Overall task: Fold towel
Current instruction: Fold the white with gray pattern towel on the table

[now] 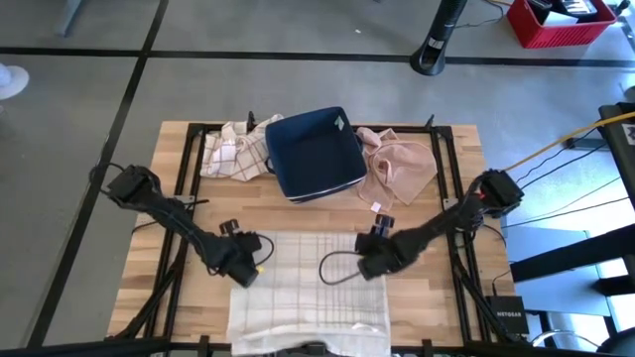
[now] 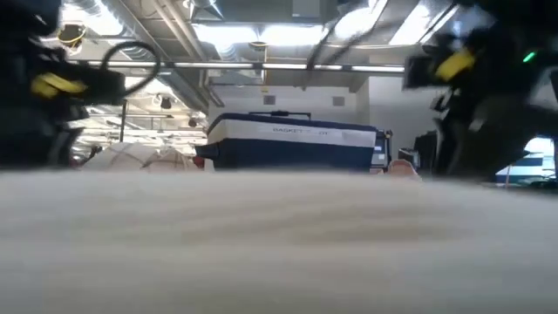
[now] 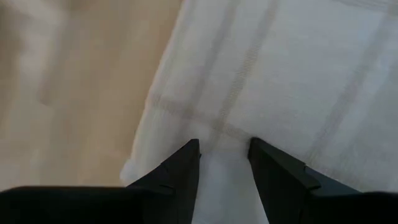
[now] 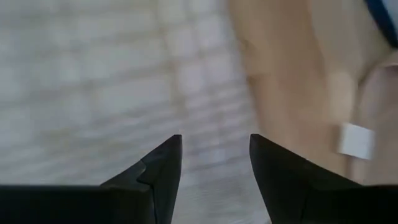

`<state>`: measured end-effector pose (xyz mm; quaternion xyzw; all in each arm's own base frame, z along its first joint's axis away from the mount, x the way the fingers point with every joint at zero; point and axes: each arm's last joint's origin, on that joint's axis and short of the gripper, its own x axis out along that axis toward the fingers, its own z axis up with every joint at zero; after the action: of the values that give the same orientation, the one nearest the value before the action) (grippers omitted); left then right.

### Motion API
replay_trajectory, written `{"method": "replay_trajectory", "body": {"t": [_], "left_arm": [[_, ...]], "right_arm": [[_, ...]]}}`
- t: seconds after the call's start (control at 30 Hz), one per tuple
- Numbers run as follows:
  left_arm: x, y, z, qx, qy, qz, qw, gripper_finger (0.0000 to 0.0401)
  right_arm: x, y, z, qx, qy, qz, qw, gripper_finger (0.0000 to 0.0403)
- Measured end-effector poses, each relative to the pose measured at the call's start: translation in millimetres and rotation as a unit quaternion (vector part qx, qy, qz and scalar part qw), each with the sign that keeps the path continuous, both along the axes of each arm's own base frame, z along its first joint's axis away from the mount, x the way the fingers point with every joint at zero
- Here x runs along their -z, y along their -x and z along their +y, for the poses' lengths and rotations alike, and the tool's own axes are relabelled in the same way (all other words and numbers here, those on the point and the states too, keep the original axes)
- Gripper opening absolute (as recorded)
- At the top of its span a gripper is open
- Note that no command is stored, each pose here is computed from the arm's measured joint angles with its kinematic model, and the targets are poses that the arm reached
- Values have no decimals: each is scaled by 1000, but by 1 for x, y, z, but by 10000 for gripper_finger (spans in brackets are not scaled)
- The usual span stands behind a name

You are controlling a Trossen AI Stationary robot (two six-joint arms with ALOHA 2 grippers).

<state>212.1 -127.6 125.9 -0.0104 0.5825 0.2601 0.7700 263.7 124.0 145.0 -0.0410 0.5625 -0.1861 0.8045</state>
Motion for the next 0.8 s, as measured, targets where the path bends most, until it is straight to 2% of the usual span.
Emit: {"method": "replay_trajectory", "body": {"t": [0.13,0.23,0.37,0.53,0.67,0.73,0.8], "left_arm": [[1,-8,19,-2,-52,-3,999,135],[1,-15,34,-14,-71,-2,997,135],[1,-22,51,-33,-85,3,996,136],[-3,-27,66,-52,-92,8,994,136],[-30,-36,58,-34,-77,-17,996,136],[-47,-38,48,-12,-62,-27,998,136],[-64,-38,37,4,-25,-47,999,136]], "right_arm": [[5,-3,-26,-1,51,40,998,191],[12,0,-50,10,87,78,993,191],[21,7,-74,22,117,116,986,191],[22,9,-88,10,135,142,981,191],[-2,7,-85,0,97,114,989,191],[-17,10,-79,-10,45,95,994,191],[-32,12,-68,-21,-28,58,998,191]]}}
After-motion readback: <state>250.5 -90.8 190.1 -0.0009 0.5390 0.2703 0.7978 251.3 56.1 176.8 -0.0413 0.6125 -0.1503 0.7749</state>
